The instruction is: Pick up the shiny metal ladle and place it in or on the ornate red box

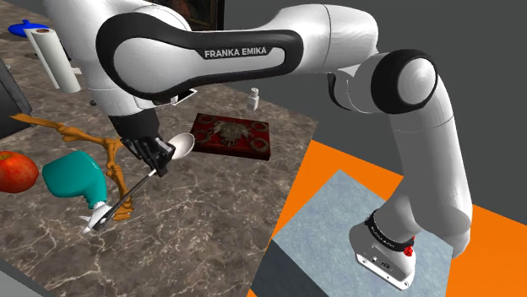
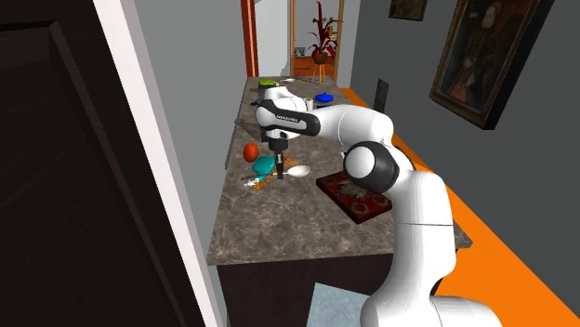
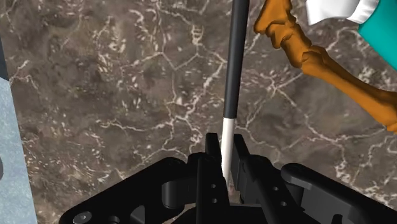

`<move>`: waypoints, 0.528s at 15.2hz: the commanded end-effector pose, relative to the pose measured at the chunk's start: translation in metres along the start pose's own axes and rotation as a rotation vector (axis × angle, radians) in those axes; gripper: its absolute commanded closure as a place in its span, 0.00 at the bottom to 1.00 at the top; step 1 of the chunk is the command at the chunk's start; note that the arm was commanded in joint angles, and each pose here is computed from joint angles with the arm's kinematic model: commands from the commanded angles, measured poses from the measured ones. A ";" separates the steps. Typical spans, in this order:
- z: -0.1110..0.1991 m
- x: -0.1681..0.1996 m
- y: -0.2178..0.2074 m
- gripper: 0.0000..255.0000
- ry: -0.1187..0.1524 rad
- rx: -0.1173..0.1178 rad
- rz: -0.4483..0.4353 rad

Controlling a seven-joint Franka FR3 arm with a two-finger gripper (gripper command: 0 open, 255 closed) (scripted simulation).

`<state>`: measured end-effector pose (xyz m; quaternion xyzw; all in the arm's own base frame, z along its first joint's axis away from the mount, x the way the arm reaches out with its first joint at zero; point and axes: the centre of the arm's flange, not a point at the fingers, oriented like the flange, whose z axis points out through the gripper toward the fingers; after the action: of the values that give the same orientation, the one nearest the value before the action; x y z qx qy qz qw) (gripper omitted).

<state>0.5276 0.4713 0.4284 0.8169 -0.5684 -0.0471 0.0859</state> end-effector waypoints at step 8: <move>-0.025 0.052 0.009 1.00 0.000 0.000 0.000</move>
<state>0.5377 0.4349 0.4544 0.8168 -0.5685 -0.0472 0.0858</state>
